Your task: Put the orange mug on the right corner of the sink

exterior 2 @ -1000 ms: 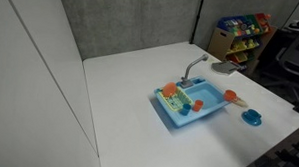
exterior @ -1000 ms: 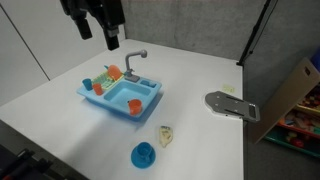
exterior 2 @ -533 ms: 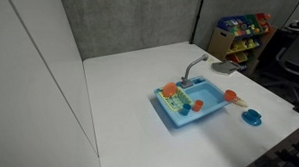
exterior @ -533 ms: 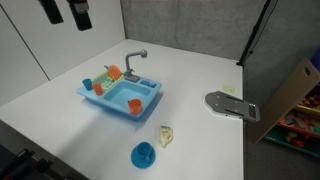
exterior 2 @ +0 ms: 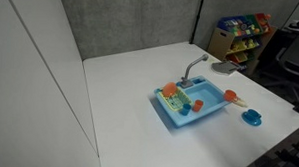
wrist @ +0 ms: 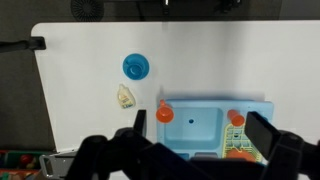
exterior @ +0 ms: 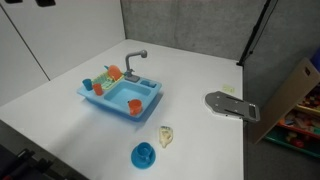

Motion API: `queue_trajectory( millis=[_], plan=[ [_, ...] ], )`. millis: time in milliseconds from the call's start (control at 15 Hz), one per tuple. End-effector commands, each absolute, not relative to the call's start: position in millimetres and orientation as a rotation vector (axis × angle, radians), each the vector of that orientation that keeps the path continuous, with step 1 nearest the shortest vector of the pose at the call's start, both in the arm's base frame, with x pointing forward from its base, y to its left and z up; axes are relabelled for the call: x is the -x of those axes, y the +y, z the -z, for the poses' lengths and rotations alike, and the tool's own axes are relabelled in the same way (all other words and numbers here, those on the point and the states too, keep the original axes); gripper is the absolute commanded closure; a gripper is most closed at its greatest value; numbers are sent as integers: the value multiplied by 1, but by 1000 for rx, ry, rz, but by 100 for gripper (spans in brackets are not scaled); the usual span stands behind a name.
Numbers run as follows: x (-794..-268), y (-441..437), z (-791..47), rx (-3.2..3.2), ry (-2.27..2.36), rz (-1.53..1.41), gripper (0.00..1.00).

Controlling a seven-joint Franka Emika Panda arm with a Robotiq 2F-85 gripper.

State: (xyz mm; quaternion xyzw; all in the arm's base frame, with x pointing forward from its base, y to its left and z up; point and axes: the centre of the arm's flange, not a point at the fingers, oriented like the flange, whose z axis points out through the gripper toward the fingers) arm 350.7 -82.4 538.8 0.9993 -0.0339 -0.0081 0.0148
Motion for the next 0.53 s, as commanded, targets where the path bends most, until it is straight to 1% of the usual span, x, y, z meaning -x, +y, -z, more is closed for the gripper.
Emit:
queue_trajectory(
  millis=[0,467],
  plan=[
    [-342,-82,-552,-3148,-41,28,0],
    [-344,-82,-544,-3137,-41,24,0]
  ],
)
